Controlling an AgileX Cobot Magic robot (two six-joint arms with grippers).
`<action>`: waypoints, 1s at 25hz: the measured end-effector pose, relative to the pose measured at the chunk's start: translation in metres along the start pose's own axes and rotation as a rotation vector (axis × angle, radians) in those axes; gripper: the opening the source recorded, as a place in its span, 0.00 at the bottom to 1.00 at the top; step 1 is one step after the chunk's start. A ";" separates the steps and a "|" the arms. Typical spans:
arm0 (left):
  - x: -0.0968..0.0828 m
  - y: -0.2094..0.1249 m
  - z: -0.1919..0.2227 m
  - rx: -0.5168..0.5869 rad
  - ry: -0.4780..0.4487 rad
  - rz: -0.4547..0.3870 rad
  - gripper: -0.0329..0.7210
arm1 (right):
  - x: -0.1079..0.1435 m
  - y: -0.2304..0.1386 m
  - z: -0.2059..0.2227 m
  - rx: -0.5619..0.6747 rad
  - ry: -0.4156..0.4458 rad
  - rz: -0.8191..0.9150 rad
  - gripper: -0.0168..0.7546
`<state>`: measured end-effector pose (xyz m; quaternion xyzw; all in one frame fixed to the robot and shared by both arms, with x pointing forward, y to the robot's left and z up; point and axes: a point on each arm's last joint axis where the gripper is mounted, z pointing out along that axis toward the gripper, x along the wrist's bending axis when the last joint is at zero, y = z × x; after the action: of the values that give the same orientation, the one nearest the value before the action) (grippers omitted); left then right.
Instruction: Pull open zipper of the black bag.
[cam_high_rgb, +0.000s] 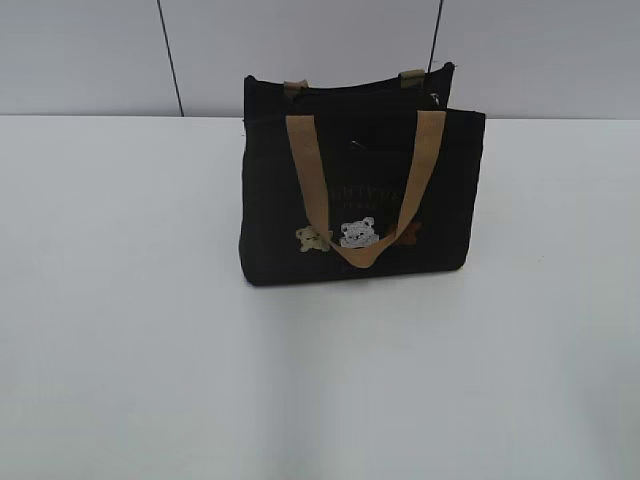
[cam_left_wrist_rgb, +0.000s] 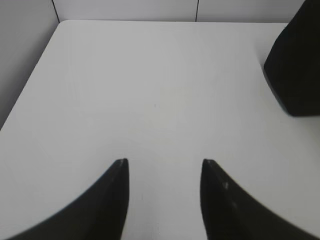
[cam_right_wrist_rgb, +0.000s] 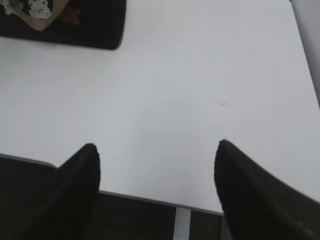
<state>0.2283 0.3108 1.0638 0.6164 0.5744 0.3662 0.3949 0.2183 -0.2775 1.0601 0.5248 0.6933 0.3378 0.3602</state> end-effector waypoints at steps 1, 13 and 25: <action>0.000 -0.001 0.001 0.003 0.001 0.001 0.51 | 0.000 -0.003 0.004 0.016 0.005 0.003 0.72; 0.000 -0.001 0.001 0.001 -0.001 0.017 0.51 | -0.004 -0.006 0.023 -0.024 -0.020 0.004 0.72; 0.000 -0.001 0.001 0.001 -0.002 0.018 0.51 | -0.004 -0.007 0.023 -0.022 -0.019 0.014 0.72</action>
<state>0.2293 0.3103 1.0625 0.6220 0.5686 0.3689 0.3920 0.2355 -0.2809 1.0431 0.5288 0.6825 0.3427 0.3702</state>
